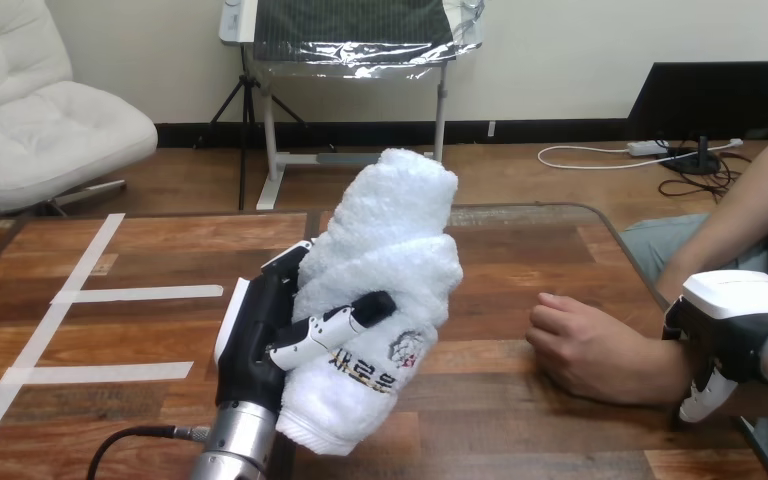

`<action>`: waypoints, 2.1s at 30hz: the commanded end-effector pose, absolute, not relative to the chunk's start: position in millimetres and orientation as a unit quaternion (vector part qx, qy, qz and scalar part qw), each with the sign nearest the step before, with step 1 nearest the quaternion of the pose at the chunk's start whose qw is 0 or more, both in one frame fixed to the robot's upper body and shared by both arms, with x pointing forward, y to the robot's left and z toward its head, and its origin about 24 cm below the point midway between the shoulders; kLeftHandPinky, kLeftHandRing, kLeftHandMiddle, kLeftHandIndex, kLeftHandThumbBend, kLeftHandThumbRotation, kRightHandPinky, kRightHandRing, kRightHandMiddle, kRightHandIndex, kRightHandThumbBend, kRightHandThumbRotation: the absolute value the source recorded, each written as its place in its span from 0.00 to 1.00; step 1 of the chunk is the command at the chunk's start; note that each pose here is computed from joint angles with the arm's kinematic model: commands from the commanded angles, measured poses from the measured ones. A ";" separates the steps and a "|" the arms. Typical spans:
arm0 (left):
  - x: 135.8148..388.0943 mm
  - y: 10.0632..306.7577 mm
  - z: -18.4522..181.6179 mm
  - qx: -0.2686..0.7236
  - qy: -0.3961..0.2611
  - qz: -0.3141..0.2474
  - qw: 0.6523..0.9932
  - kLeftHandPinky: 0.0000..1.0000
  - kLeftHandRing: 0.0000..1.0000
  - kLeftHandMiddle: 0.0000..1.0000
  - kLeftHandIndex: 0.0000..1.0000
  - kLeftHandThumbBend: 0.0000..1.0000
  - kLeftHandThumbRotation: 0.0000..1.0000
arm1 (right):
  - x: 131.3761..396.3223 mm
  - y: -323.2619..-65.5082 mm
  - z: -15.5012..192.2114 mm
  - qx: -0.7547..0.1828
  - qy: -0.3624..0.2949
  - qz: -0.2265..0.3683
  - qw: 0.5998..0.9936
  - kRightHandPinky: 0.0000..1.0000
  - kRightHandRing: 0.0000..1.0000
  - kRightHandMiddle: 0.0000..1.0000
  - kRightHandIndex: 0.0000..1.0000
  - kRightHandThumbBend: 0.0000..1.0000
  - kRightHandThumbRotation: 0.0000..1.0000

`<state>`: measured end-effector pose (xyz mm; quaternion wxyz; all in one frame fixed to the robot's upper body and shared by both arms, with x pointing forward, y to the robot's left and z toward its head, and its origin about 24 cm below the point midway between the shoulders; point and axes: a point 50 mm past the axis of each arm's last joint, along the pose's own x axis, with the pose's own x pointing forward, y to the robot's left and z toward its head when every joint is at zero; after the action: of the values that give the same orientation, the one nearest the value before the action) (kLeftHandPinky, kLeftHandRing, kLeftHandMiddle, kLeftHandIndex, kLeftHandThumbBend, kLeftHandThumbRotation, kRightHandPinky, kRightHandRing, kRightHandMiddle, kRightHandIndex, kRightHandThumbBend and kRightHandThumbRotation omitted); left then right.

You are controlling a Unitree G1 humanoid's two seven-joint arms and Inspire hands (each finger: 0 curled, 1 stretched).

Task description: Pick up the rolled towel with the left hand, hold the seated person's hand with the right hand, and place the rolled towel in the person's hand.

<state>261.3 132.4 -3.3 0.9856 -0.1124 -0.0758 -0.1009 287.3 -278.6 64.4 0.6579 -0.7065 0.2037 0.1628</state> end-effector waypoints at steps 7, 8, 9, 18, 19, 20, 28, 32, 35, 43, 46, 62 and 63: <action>283.2 131.1 20.6 -0.105 -0.120 -0.106 0.982 0.31 0.37 0.44 0.50 0.93 0.22 | 292.3 -277.0 77.8 -0.700 0.160 0.130 0.684 0.35 0.44 0.51 0.50 0.79 0.00; 283.7 131.2 20.3 -0.105 -0.118 -0.107 0.982 0.31 0.37 0.44 0.50 0.93 0.22 | 292.1 -277.1 78.0 -0.700 0.159 0.129 0.685 0.36 0.45 0.51 0.50 0.79 0.00; 284.9 131.4 19.7 -0.103 -0.116 -0.106 0.982 0.31 0.37 0.44 0.50 0.93 0.22 | 292.0 -277.1 78.5 -0.697 0.158 0.126 0.688 0.37 0.45 0.51 0.50 0.78 0.00; 294.1 132.0 14.7 -0.093 -0.088 -0.100 0.987 0.30 0.37 0.43 0.50 0.92 0.22 | 290.2 -276.8 83.1 -0.687 0.135 0.111 0.705 0.34 0.42 0.49 0.50 0.81 0.00; 295.2 132.0 14.2 -0.089 -0.085 -0.099 0.987 0.30 0.37 0.43 0.50 0.92 0.23 | 290.0 -276.9 83.6 -0.683 0.137 0.108 0.709 0.33 0.42 0.48 0.50 0.80 0.00; 295.9 132.1 13.8 -0.087 -0.082 -0.098 0.988 0.30 0.37 0.43 0.50 0.92 0.23 | 289.9 -276.9 83.9 -0.681 0.138 0.107 0.712 0.33 0.41 0.48 0.50 0.80 0.00; 306.3 131.2 9.8 -0.074 -0.054 -0.095 0.991 0.30 0.36 0.43 0.49 0.92 0.23 | 287.4 -276.4 89.7 -0.676 0.116 0.096 0.721 0.32 0.40 0.47 0.49 0.81 0.00; 310.7 129.7 9.1 -0.075 -0.044 -0.095 0.992 0.30 0.36 0.43 0.49 0.93 0.23 | 286.9 -276.1 92.6 -0.675 0.118 0.094 0.722 0.33 0.41 0.48 0.50 0.81 0.00; 314.2 128.5 8.9 -0.069 -0.036 -0.100 0.992 0.30 0.36 0.43 0.49 0.93 0.23 | 286.0 -275.7 95.0 -0.672 0.106 0.089 0.728 0.33 0.41 0.48 0.50 0.81 0.00; 323.1 122.1 9.8 -0.081 -0.014 -0.102 0.991 0.30 0.36 0.42 0.48 0.95 0.21 | 284.8 -273.8 100.9 -0.667 0.096 0.076 0.735 0.32 0.39 0.46 0.50 0.81 0.00; 326.0 119.5 10.7 -0.083 -0.008 -0.105 0.991 0.29 0.36 0.42 0.48 0.95 0.21 | 283.9 -272.5 103.3 -0.668 0.086 0.071 0.736 0.30 0.38 0.45 0.50 0.82 0.00; 338.6 100.5 21.4 -0.076 -0.001 -0.125 0.989 0.30 0.37 0.43 0.48 0.91 0.18 | 281.7 -263.7 116.0 -0.662 0.069 0.058 0.744 0.33 0.40 0.47 0.50 0.82 0.00; 339.5 97.5 22.9 -0.076 -0.002 -0.128 0.989 0.30 0.37 0.43 0.48 0.91 0.18 | 281.4 -263.2 117.0 -0.662 0.067 0.057 0.745 0.33 0.41 0.47 0.50 0.82 0.00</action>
<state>298.8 122.0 -30.7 0.9890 -0.0817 0.0794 -0.0947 276.1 -271.0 89.4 0.7253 -0.6711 0.1204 0.0954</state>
